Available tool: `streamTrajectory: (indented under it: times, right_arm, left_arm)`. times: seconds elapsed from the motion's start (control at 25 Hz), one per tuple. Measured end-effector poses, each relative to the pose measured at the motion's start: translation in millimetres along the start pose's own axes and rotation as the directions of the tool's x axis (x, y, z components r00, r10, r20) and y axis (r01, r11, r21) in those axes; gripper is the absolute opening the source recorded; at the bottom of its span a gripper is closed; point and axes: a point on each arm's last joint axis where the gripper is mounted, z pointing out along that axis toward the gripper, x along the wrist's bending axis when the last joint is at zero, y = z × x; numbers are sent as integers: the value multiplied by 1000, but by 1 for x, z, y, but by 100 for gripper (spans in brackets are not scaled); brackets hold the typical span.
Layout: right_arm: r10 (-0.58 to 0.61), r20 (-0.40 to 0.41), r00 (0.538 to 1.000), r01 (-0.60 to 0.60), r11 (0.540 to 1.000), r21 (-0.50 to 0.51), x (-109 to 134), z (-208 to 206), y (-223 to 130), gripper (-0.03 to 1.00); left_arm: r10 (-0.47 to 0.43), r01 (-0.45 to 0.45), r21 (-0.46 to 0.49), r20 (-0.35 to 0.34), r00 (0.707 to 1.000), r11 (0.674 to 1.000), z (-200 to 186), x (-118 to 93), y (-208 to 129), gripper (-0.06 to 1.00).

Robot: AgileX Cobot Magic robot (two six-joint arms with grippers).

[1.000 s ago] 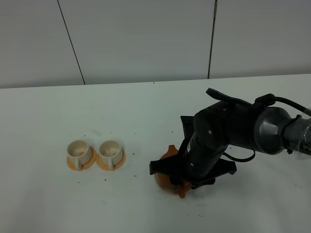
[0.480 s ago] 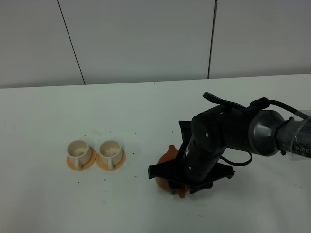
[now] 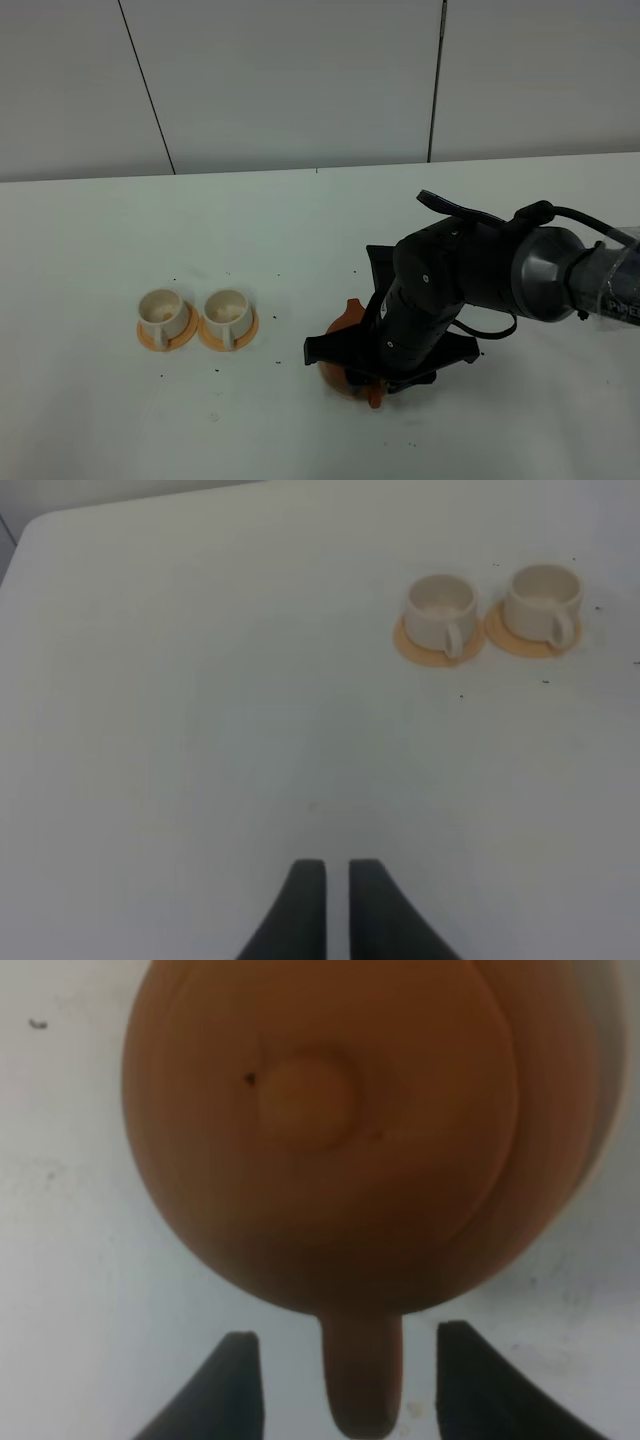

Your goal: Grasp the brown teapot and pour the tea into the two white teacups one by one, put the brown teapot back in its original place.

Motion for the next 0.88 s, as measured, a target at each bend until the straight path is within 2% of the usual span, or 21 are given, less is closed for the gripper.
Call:
streamTrajectory:
  times: [0.88]
  right_arm:
    - [-28, 20, 999, 28, 1000, -14, -2, 0, 1, 25]
  left_arm:
    - [0, 0, 0, 0, 1000, 1000, 0, 0, 0, 15]
